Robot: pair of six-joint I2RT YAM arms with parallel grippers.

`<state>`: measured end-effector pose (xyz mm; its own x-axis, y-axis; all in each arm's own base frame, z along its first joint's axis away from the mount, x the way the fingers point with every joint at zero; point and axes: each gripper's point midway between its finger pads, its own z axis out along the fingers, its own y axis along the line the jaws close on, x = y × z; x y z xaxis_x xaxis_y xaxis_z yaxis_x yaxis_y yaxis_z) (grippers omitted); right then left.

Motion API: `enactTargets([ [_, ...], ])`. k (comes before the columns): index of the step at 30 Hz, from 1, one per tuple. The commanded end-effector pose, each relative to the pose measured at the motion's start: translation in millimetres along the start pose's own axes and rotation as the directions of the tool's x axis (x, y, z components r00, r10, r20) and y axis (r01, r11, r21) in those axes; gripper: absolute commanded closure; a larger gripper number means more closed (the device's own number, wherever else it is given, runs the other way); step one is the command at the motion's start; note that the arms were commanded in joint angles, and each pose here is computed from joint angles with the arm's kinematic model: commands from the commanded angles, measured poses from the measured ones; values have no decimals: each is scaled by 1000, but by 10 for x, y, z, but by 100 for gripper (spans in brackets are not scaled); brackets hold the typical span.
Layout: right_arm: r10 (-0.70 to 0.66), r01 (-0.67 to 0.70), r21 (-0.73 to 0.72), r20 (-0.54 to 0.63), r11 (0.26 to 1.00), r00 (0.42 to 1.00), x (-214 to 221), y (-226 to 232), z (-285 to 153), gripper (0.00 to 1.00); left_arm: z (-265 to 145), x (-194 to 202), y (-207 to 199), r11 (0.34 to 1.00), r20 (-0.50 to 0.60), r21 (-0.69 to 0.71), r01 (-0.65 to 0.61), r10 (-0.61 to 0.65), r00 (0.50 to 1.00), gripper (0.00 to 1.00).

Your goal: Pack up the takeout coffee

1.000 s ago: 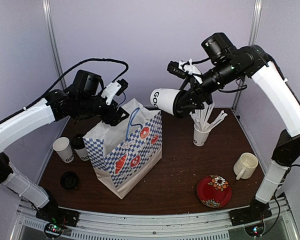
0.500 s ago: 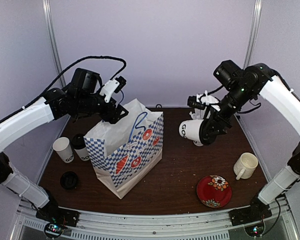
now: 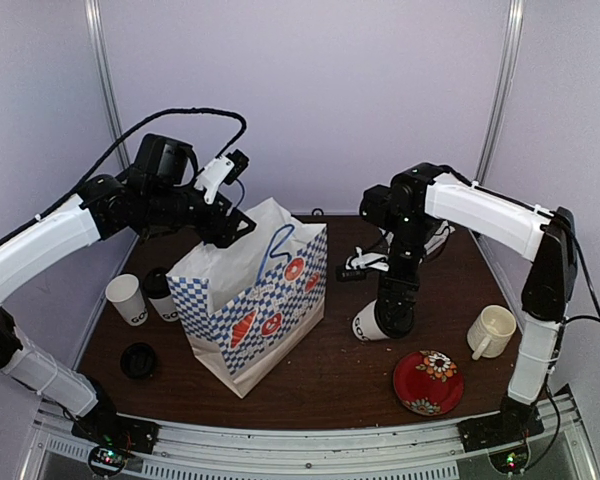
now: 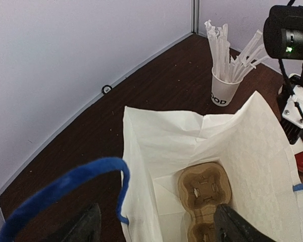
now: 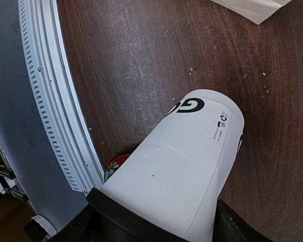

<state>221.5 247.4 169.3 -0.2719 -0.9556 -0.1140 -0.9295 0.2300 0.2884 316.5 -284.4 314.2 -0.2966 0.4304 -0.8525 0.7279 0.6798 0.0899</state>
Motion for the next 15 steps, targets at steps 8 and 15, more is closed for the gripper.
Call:
enactTargets([
  [8, 167, -168, 8, -127, 986, 978, -1, -202, 264, 20, -187, -131, -79, 998, 51, 53, 39, -42, 998, 19],
  [15, 188, -188, 12, -109, 982, 976, -61, -284, 248, 6, -181, -85, -110, 996, 40, 68, 52, -55, 998, 19],
])
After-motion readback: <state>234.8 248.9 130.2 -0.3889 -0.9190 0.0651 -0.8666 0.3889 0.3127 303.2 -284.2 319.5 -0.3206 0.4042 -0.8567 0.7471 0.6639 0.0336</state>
